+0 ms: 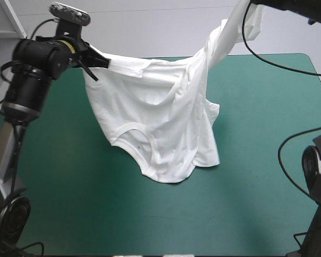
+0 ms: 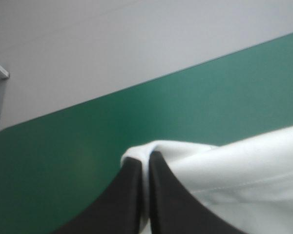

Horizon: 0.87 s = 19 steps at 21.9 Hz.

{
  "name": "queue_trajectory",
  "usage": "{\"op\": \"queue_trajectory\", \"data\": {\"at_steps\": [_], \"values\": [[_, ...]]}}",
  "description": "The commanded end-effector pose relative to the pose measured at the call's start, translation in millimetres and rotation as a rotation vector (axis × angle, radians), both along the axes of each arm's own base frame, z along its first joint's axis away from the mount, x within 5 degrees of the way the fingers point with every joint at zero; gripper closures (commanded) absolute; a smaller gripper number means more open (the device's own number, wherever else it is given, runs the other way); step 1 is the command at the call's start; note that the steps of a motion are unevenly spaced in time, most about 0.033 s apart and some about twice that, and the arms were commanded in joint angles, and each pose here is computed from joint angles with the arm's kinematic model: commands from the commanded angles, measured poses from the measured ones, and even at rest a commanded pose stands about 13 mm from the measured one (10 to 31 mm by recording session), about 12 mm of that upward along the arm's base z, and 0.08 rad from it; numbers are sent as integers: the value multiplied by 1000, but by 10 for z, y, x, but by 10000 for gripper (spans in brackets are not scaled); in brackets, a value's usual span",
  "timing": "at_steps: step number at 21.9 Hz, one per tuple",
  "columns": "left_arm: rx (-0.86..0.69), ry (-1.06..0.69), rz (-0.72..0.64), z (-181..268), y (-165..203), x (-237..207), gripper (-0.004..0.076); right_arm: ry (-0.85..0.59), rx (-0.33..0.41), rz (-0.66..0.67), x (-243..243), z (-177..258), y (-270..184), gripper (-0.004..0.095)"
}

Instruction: Fold the cloth

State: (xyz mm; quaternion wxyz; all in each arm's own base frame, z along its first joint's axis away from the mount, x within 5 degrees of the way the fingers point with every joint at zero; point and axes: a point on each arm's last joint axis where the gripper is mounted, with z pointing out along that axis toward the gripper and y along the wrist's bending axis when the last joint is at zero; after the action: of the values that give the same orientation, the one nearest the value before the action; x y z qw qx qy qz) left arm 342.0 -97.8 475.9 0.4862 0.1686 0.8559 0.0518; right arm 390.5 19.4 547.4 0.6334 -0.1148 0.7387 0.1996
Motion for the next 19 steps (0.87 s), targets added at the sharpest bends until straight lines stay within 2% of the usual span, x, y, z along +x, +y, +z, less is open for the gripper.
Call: {"op": "queue_trajectory", "data": {"at_steps": [1,5,6,8,9,11,12,13,14,15,16,17,18,19], "values": [[-54,-78,-14,-125,-83,157,704,11,67,0,319,-228,-35,922],[-44,0,-10,-571,-184,433,705,145,132,39,855,-860,-34,922],[-41,11,-10,-771,-228,557,705,200,183,75,1098,-1206,-17,922],[-47,12,6,-928,-231,671,705,225,218,103,1305,-1522,25,921],[-52,9,13,-1009,-235,730,705,228,224,111,1393,-1665,62,921],[-65,10,30,-1245,-195,906,705,214,164,105,1576,-1996,158,901],[-68,26,43,-1390,-152,1009,705,199,105,91,1666,-2175,221,793],[-66,34,48,-1446,-131,1045,705,194,91,76,1698,-2231,242,718],[-63,46,56,-1551,-97,1112,704,180,84,36,1763,-2322,229,497],[-63,48,62,-1606,-68,1152,705,175,91,24,1784,-2351,234,361],[-66,41,71,-1674,-5,1215,703,169,106,6,1803,-2364,221,148],[-68,34,73,-1690,19,1238,692,169,101,3,1804,-2366,209,89],[-73,21,83,-1723,91,1285,621,171,90,-3,1794,-2345,203,73],[-79,7,93,-1713,156,1305,516,185,78,-5,1778,-2331,201,87]]}}
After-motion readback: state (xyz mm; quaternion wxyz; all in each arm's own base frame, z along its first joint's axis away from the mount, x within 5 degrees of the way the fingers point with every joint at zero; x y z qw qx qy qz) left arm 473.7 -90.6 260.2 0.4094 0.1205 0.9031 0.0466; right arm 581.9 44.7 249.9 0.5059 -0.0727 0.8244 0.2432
